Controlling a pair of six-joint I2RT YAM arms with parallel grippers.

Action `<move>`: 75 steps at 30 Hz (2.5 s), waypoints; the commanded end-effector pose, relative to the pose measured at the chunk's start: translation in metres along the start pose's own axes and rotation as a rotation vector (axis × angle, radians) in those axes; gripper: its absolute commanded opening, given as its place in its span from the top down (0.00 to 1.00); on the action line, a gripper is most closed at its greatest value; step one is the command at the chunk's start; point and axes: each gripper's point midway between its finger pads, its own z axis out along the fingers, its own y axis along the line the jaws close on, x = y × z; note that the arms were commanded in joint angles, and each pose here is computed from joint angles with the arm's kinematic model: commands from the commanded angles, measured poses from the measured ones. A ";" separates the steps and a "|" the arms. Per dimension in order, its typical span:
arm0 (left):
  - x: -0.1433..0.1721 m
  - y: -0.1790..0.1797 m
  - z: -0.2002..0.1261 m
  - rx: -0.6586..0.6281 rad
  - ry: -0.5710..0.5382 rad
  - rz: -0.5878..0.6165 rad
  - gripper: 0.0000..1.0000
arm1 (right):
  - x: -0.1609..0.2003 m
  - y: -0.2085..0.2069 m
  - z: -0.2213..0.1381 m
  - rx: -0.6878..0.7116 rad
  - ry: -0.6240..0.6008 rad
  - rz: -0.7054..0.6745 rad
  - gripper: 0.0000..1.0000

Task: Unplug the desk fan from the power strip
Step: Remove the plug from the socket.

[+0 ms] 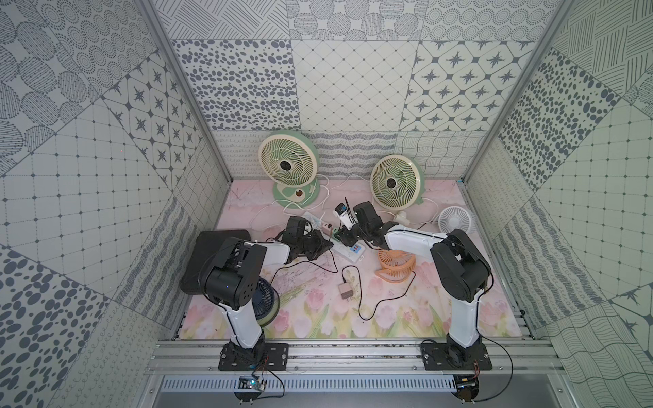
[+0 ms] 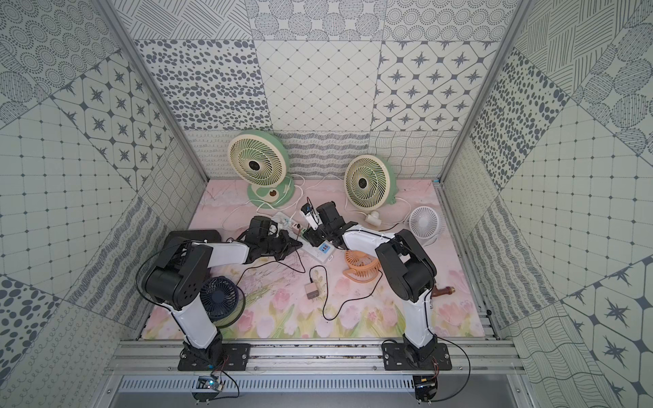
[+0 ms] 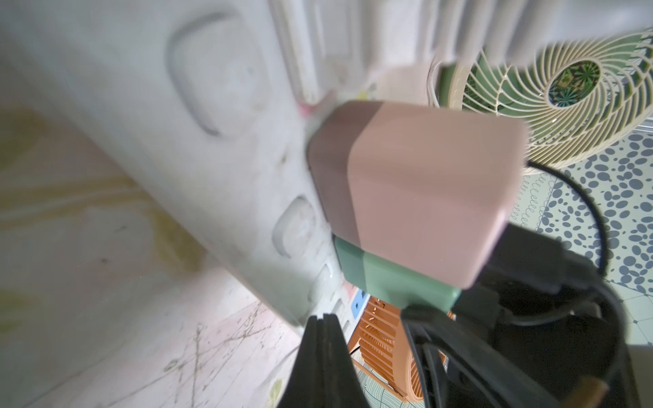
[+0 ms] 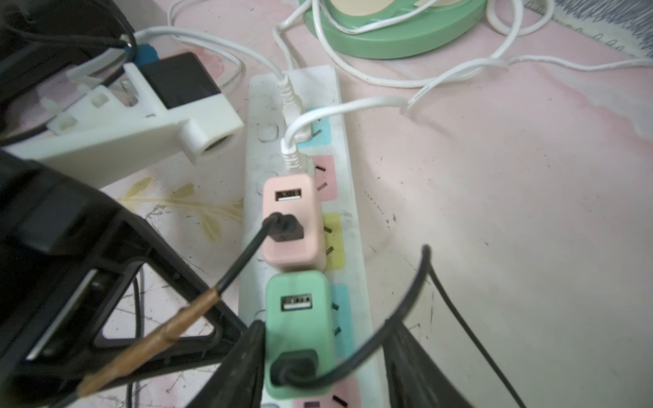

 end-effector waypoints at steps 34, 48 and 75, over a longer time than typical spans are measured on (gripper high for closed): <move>-0.002 0.021 0.007 -0.066 -0.008 -0.015 1.00 | -0.028 0.016 -0.009 -0.057 -0.112 -0.028 0.83; 0.000 0.027 0.005 -0.086 -0.007 -0.025 1.00 | -0.031 0.032 -0.011 0.045 -0.086 -0.160 0.83; -0.001 0.031 0.007 -0.088 -0.007 -0.029 1.00 | -0.031 0.041 -0.016 0.121 -0.050 -0.216 0.83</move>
